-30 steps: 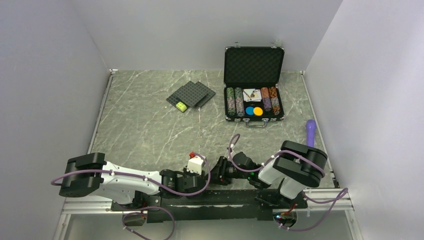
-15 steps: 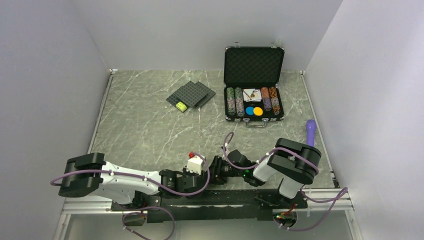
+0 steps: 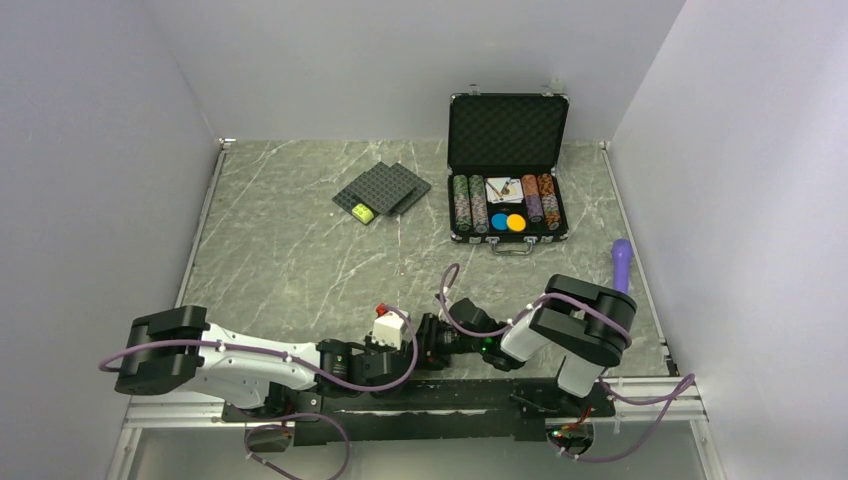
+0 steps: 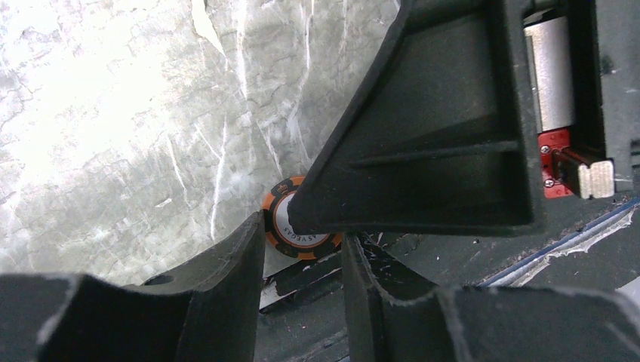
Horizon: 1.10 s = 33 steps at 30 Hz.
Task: Pack up texas hold em set
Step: Pick up the poker chip from the center of the board.
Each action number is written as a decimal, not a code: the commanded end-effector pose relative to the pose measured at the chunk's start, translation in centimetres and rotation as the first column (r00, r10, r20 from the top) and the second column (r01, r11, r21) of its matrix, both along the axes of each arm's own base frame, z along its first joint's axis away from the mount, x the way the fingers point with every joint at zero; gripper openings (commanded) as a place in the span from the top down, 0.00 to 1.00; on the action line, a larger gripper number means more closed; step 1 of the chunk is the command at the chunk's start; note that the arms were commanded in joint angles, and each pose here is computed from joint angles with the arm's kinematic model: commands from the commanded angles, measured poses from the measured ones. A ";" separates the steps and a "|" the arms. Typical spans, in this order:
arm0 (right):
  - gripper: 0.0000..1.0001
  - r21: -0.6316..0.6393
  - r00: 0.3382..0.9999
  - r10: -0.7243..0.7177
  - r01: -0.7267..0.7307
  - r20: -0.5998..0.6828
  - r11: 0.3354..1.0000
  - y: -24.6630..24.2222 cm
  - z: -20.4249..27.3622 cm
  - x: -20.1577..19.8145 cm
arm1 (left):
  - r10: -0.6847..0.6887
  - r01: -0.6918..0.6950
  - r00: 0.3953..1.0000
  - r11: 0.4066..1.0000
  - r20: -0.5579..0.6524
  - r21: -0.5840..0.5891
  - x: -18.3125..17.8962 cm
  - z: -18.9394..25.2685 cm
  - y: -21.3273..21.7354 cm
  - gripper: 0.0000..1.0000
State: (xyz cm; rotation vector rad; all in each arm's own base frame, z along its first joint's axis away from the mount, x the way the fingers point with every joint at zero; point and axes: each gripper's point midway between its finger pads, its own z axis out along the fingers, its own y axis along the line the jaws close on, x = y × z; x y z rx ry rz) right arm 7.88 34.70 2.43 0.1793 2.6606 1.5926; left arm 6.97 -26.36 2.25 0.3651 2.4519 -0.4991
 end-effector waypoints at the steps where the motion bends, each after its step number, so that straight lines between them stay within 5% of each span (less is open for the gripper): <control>1: 0.61 -0.057 1.000 0.028 -0.029 -0.011 0.998 -0.3 -1.6 -0.6 | -0.020 0.023 0.998 0.998 -0.063 0.056 -1.2 -1.8 1.5 0.62; 19: 0.89 -0.012 0.999 0.039 -0.039 0.029 0.999 0.1 -0.6 -0.4 | -0.045 0.046 0.998 0.998 -0.032 0.034 -0.9 -1.0 0.7 0.60; 33: 1.00 0.008 0.996 0.033 -0.034 0.081 0.999 0.2 0.5 -0.1 | -0.074 0.074 0.997 0.997 0.003 -0.030 -0.9 0.4 -0.2 0.53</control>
